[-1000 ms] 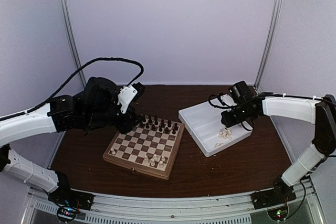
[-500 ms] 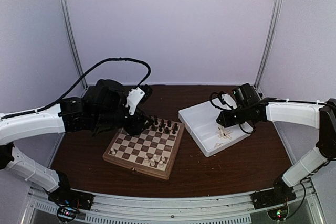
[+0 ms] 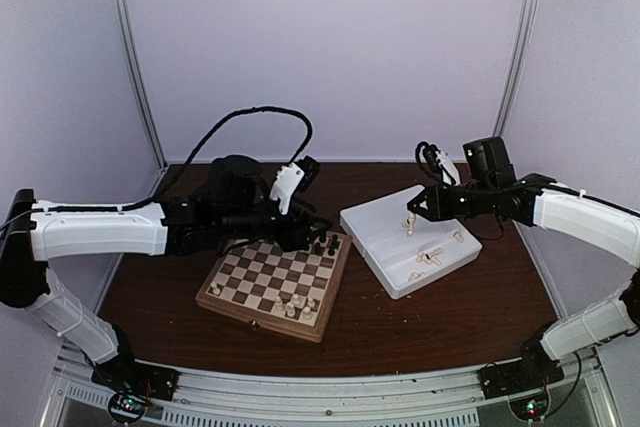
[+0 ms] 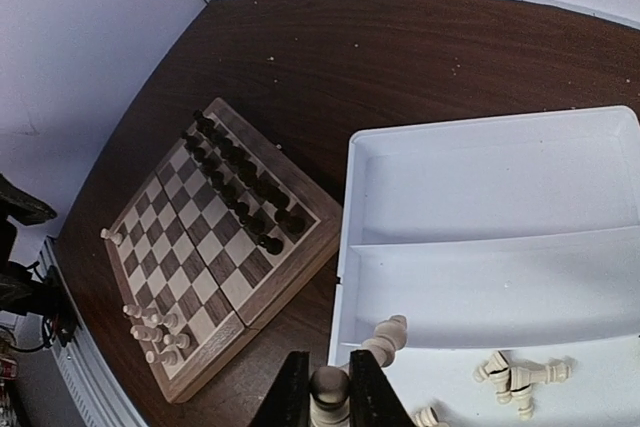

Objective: Set up the chess pieces on the board
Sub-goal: Place the chess piece in the storage box.

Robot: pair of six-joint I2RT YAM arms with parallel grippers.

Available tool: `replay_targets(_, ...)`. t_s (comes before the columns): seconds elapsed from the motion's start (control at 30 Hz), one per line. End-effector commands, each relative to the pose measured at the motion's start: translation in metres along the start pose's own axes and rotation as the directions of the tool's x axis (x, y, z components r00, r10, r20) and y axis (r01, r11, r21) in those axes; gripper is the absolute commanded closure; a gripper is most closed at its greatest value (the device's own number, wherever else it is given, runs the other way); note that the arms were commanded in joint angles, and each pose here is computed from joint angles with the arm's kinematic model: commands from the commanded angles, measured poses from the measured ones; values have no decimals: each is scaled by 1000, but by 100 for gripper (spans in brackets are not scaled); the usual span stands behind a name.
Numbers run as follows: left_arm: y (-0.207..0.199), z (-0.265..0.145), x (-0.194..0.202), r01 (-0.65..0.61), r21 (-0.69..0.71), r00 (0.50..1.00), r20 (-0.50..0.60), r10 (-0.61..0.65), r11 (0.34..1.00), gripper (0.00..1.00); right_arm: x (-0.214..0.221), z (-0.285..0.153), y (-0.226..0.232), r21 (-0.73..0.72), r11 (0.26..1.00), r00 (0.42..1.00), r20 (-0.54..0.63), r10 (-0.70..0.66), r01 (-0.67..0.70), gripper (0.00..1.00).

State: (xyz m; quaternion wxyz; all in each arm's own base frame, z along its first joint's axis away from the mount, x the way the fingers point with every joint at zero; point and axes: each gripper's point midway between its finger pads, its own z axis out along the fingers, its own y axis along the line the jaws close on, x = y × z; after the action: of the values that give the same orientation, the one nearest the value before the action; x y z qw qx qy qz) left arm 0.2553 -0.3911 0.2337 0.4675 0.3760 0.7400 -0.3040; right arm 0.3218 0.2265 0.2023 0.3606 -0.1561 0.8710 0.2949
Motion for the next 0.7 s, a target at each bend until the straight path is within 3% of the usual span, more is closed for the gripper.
replay_targets(0.0,-21,12,-31,-92,160,977,203,59,983,48,-13,-19,31,-119,992,999,5,35,-34,83)
replay_targets(0.17,-26,19,-34,-189,177,934,335,121,966,45,-28,-43,66,-272,961,998,25,53,-44,83)
replay_targets(0.3,-32,20,-37,-283,191,868,467,167,940,42,-36,-60,91,-377,925,998,11,61,-52,83)
replay_targets(0.67,-46,54,-39,-383,260,825,528,201,886,39,-42,-77,111,-454,886,995,-24,100,-100,83)
